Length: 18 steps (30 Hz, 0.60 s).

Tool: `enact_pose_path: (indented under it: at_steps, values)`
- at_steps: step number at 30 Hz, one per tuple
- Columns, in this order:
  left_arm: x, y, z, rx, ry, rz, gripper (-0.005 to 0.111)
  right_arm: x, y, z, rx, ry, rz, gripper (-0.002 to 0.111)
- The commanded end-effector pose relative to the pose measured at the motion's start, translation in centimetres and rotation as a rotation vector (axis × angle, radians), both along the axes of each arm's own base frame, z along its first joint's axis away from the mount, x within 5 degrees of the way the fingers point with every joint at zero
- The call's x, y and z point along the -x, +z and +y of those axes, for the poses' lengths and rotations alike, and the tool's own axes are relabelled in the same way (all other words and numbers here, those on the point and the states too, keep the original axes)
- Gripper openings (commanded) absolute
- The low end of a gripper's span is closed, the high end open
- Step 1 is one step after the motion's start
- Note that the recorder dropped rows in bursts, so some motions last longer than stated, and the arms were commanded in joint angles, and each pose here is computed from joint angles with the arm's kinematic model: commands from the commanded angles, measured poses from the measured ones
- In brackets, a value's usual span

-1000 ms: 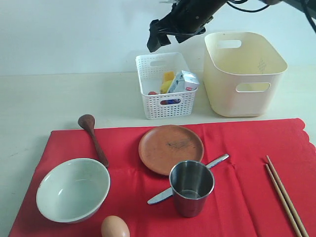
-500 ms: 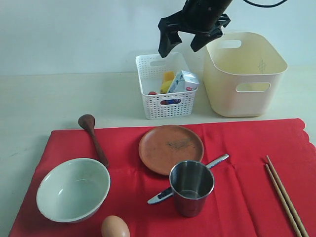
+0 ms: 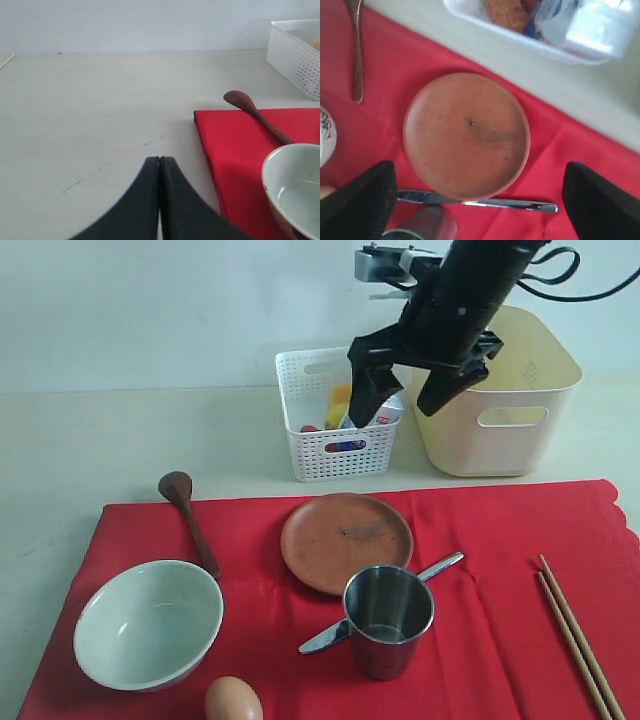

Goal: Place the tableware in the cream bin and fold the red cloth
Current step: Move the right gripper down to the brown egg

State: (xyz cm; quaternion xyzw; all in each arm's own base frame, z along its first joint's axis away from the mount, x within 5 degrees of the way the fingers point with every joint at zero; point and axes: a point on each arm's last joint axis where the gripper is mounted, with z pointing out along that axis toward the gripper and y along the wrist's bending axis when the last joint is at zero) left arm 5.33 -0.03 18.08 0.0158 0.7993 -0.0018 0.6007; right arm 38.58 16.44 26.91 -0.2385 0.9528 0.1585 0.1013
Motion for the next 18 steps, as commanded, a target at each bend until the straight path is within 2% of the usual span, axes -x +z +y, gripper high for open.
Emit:
enact_pose_path:
  at_steps: [1,7,18]
  values:
    - [0.0,0.0,0.0,0.000,0.002,-0.011,0.000,2.5,-0.2,-0.7,-0.035,-0.005,-0.001,0.085]
    - [0.0,0.0,0.0,0.000,0.002,-0.011,0.000,6.9,-0.9,0.5,0.008,0.065,-0.029,0.085]
    - [0.0,0.0,0.0,0.000,0.002,-0.011,0.000,14.9,-1.9,7.2,0.028,0.350,-0.085,0.085]
